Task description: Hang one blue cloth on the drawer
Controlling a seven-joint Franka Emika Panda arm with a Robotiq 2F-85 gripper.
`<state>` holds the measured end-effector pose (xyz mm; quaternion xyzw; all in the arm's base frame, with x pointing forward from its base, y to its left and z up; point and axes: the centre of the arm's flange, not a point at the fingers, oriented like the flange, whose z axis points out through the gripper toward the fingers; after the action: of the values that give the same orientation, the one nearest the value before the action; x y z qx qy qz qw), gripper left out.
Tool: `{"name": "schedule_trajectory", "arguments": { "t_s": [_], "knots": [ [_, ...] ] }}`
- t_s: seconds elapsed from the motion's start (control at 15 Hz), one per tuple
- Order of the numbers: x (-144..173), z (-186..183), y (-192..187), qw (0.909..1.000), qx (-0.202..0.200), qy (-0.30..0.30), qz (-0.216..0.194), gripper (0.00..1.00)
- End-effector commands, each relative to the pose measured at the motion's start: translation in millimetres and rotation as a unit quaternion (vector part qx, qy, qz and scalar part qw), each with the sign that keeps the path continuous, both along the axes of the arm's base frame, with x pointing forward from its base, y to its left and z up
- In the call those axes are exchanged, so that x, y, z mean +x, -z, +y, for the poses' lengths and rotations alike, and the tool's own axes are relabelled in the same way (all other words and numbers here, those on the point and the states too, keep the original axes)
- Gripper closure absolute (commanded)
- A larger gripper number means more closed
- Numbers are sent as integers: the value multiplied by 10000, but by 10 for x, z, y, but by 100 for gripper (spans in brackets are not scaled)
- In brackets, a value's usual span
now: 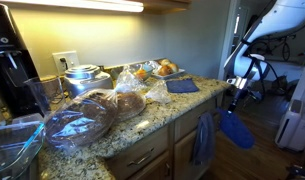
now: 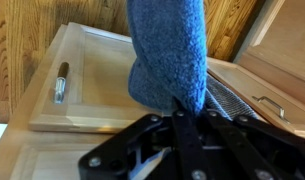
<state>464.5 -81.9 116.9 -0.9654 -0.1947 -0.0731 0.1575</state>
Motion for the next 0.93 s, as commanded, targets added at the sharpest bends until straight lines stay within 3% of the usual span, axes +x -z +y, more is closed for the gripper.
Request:
{"name": "schedule_trajectory", "arguments": {
  "t_s": [0.0, 0.73, 0.8, 0.87],
  "knots": [
    [-100, -39, 12, 9999, 156, 29, -57, 93],
    [-124, -61, 31, 9997, 214, 107, -60, 93],
    [-108, -67, 24, 9996, 260, 121, -47, 64],
    [-95, -69, 14, 9996, 261, 114, -44, 63]
  ]
}}
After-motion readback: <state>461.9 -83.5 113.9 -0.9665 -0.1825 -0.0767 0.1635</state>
